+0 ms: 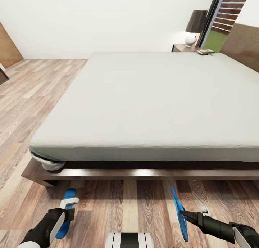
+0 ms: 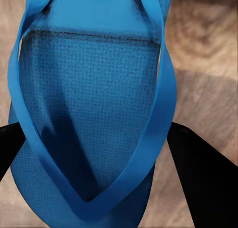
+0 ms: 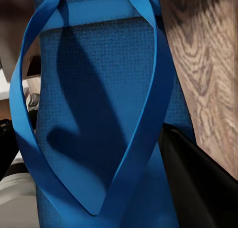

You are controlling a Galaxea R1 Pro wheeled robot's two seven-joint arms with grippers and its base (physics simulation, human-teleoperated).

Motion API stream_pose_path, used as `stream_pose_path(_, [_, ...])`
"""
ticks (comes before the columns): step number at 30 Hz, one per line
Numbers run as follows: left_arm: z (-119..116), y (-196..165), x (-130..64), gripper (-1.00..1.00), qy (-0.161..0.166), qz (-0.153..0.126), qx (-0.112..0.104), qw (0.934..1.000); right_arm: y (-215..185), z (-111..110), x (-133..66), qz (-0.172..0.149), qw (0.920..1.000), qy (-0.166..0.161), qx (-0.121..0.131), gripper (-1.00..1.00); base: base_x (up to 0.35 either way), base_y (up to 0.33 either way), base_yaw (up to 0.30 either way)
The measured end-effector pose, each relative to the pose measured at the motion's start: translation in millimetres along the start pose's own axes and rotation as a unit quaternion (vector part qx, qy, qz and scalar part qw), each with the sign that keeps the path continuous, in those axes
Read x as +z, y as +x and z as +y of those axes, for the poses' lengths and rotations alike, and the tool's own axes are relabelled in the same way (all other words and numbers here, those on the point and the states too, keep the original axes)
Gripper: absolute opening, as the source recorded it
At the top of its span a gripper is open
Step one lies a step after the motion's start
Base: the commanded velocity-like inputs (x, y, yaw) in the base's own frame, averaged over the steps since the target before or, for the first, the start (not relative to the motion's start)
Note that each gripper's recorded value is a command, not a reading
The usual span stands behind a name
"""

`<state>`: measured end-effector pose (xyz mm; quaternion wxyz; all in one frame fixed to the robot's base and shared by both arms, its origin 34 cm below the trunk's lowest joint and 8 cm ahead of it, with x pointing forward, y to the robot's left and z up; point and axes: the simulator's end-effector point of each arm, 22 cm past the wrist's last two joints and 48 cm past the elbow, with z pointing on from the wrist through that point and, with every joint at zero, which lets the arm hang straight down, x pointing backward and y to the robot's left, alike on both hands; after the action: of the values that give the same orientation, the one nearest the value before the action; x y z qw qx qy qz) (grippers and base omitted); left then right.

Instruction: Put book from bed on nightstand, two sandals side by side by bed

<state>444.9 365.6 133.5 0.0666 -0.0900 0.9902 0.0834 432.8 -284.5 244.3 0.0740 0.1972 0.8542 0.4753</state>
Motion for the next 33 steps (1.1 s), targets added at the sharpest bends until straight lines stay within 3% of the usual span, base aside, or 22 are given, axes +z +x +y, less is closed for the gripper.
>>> stream_pose_path(15, [2, 25, 19.9, -1.0, -0.005, 0.029, 0.005, 0.9995, 13, -23, 7.0, 0.014, 0.9995, 0.012, 0.024, -1.0, 0.0, 0.0, 0.0])
stream_pose_path(27, [3, 25, 19.9, -1.0, -0.005, 0.029, 0.004, 0.9996, 13, -23, 7.0, 0.014, 0.9995, 0.012, 0.024, -1.0, 0.0, 0.0, 0.0])
stream_pose_path(33, [3, 36, 27.4, -1.0, -0.007, 0.041, 0.006, 0.9991, 19, -32, 9.4, 0.019, 0.9991, 0.017, 0.034, -1.0, 0.0, 0.0, 0.0])
